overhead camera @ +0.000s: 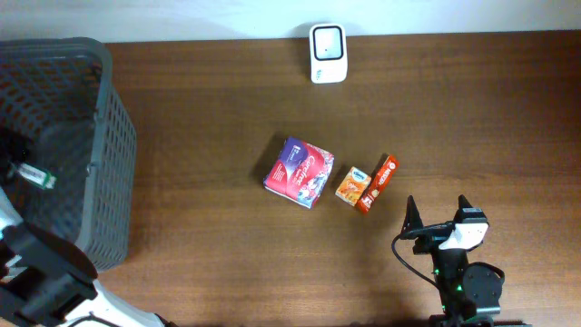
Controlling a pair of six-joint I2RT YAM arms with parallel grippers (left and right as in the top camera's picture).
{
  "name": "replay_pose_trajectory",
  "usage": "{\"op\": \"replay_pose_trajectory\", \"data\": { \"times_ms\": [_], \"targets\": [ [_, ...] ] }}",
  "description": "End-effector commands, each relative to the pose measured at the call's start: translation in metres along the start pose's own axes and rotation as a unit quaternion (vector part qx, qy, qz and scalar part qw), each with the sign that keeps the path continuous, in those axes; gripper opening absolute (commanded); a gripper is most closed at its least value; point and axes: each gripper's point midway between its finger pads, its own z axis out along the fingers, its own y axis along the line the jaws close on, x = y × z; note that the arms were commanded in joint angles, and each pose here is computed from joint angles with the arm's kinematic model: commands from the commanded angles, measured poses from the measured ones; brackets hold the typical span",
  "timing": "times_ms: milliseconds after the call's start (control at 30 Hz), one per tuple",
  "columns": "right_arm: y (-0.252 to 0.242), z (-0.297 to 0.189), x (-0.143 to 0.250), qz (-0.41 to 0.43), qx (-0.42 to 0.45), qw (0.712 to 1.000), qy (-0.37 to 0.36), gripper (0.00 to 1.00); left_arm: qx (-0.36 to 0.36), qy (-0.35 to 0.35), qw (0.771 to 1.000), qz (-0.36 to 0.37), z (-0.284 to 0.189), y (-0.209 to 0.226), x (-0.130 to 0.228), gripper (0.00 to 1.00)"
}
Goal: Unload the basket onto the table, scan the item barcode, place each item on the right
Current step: 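Place the green-white box next to the Carefree pack and hold left arm raised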
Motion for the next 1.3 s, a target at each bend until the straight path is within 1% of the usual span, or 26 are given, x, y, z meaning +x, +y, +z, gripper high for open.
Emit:
{"op": "replay_pose_trajectory", "data": {
  "times_ms": [0, 67, 133, 167, 200, 267, 300, 333, 367, 433, 467, 500, 533, 667, 733, 800, 833, 867, 900, 933, 1000, 1067, 1133, 1167, 1233, 1267],
  "targets": [
    [0.0, 0.0, 0.003, 0.0, 0.0, 1.0, 0.002, 0.99, 0.13, -0.097, 0.987, 0.012, -0.114, -0.044, -0.037, 0.04],
    [0.0, 0.0, 0.003, 0.0, 0.0, 1.0, 0.002, 0.99, 0.22, -0.11, 0.969, 0.034, -0.167, -0.073, -0.031, 0.04],
    [0.0, 0.0, 0.003, 0.0, 0.0, 1.0, 0.002, 0.98, 0.334, -0.104, 0.932, 0.094, -0.228, -0.123, 0.005, 0.03],
    [0.0, 0.0, 0.003, 0.0, 0.0, 1.0, 0.002, 0.99, 0.374, -0.087, 0.914, 0.131, -0.25, -0.147, 0.035, 0.04],
    [0.0, 0.0, 0.003, 0.0, 0.0, 1.0, 0.002, 0.99, 0.392, -0.074, 0.903, 0.158, -0.26, -0.164, 0.058, 0.04],
    [0.0, 0.0, 0.003, 0.0, 0.0, 1.0, 0.002, 0.99, 0.415, -0.015, 0.873, 0.257, -0.273, -0.218, 0.148, 0.03],
    [0.0, 0.0, 0.003, 0.0, 0.0, 1.0, 0.002, 0.98, 0.402, -0.003, 0.87, 0.285, -0.269, -0.23, 0.175, 0.03],
    [0.0, 0.0, 0.003, 0.0, 0.0, 1.0, 0.002, 0.98, 0.37, 0.005, 0.869, 0.328, -0.259, -0.245, 0.215, 0.03],
    [0.0, 0.0, 0.003, 0.0, 0.0, 1.0, 0.002, 0.99, 0.334, 0.024, 0.859, 0.387, -0.243, -0.261, 0.271, 0.04],
    [0.0, 0.0, 0.003, 0.0, 0.0, 1.0, 0.002, 0.99, 0.297, 0.07, 0.832, 0.462, -0.215, -0.277, 0.351, 0.05],
    [0.0, 0.0, 0.003, 0.0, 0.0, 1.0, 0.002, 0.98, 0.273, 0.085, 0.823, 0.491, -0.197, -0.281, 0.382, 0.05],
    [0.0, 0.0, 0.003, 0.0, 0.0, 1.0, 0.002, 0.98, 0.249, 0.094, 0.816, 0.513, -0.18, -0.284, 0.406, 0.06],
    [0.0, 0.0, 0.003, 0.0, 0.0, 1.0, 0.002, 0.98, 0.222, 0.104, 0.809, 0.535, -0.157, -0.286, 0.43, 0.11],
    [0.0, 0.0, 0.003, 0.0, 0.0, 1.0, 0.002, 0.98, 0.158, 0.163, 0.775, 0.59, -0.078, -0.288, 0.517, 0.1],
    [0.0, 0.0, 0.003, 0.0, 0.0, 1.0, 0.002, 0.99, 0.147, 0.189, 0.757, 0.608, -0.056, -0.282, 0.553, 0.11],
    [0.0, 0.0, 0.003, 0.0, 0.0, 1.0, 0.002, 0.99, 0.142, 0.193, 0.748, 0.619, -0.05, -0.279, 0.569, 0.12],
    [0.0, 0.0, 0.003, 0.0, 0.0, 1.0, 0.002, 0.99, 0.145, 0.19, 0.745, 0.623, -0.05, -0.279, 0.573, 0.15],
    [0.0, 0.0, 0.003, 0.0, 0.0, 1.0, 0.002, 0.98, 0.145, 0.174, 0.74, 0.633, -0.049, -0.282, 0.571, 0.16],
    [0.0, 0.0, 0.003, 0.0, 0.0, 1.0, 0.002, 0.98, 0.14, 0.162, 0.743, 0.634, -0.047, -0.284, 0.567, 0.2],
    [0.0, 0.0, 0.003, 0.0, 0.0, 1.0, 0.002, 0.99, 0.137, 0.156, 0.744, 0.635, -0.046, -0.284, 0.564, 0.47],
    [0.0, 0.0, 0.003, 0.0, 0.0, 1.0, 0.002, 0.99, 0.14, 0.154, 0.746, 0.632, -0.049, -0.287, 0.553, 0.55],
    [0.0, 0.0, 0.003, 0.0, 0.0, 1.0, 0.002, 0.98, 0.154, 0.145, 0.757, 0.619, -0.067, -0.295, 0.532, 0.64],
    [0.0, 0.0, 0.003, 0.0, 0.0, 1.0, 0.002, 0.98, 0.177, 0.13, 0.765, 0.605, -0.097, -0.305, 0.504, 0.67],
    [0.0, 0.0, 0.003, 0.0, 0.0, 1.0, 0.002, 0.98, 0.205, 0.11, 0.775, 0.588, -0.132, -0.31, 0.473, 0.7],
    [0.0, 0.0, 0.003, 0.0, 0.0, 1.0, 0.002, 0.98, 0.245, 0.077, 0.789, 0.558, -0.185, -0.304, 0.424, 0.92],
    [0.0, 0.0, 0.003, 0.0, 0.0, 1.0, 0.002, 0.99, 0.284, 0.059, 0.775, 0.561, -0.212, -0.303, 0.406, 0.99]
  ]
}}
